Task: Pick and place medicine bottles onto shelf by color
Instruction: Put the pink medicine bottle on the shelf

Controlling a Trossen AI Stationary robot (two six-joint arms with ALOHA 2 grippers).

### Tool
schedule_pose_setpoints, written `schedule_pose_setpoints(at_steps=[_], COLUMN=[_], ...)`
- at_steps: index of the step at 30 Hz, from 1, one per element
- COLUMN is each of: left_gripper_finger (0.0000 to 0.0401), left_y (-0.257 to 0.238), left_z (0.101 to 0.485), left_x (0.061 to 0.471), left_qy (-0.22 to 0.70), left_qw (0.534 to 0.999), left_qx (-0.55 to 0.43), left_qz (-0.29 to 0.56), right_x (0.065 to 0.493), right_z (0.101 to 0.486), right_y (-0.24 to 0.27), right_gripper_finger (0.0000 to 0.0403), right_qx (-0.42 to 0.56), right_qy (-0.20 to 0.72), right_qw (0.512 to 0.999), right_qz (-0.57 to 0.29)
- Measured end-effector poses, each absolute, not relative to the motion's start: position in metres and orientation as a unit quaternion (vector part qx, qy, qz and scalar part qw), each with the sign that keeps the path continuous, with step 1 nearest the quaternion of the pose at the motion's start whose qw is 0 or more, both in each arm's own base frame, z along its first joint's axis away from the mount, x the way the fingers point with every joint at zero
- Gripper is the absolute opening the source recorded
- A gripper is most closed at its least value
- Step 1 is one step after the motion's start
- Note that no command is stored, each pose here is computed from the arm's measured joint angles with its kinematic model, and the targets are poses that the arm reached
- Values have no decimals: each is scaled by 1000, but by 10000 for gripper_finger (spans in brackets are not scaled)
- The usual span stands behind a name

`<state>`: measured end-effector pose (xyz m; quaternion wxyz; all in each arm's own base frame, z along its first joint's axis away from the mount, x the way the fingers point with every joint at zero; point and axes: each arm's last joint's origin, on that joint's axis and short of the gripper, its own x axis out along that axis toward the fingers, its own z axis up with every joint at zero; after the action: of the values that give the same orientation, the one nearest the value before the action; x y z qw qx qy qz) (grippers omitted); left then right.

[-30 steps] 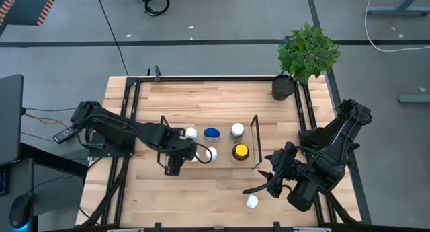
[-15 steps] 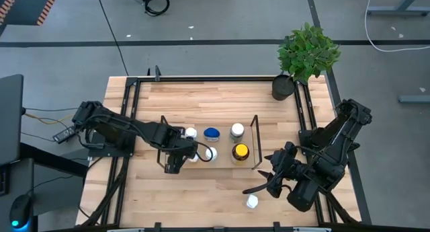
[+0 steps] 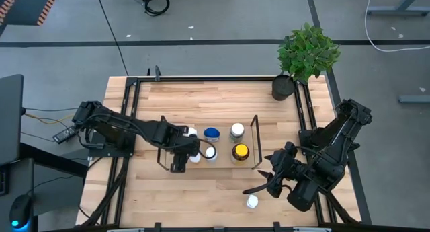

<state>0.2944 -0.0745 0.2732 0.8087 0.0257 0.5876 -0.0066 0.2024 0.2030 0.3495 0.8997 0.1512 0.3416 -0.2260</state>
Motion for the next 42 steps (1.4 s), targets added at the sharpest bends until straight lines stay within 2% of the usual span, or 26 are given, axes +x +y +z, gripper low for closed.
schedule_pose_setpoints(at_steps=[8,12,18,26,34,42], left_gripper_finger=[183,180,194,180,226,216], left_y=[-72,-72,-77,-74,-74,-74], left_z=[271,253,243,257,247,246], left_x=[289,274,251,247,247,246], left_qy=[609,625,590,550,550,553], left_qw=[792,780,806,833,833,831], left_qx=[46,25,-39,-38,-38,-38], left_qz=[9,12,29,50,53,53], right_x=[202,202,202,202,202,202], right_z=[350,350,349,349,349,349], right_y=[203,203,203,203,203,203], right_gripper_finger=[272,272,272,272,272,272], right_qx=[151,151,149,138,140,144], right_qy=[341,342,343,346,345,344], right_qw=[900,900,900,901,901,900], right_qz=[-226,-226,-225,-223,-224,-225])
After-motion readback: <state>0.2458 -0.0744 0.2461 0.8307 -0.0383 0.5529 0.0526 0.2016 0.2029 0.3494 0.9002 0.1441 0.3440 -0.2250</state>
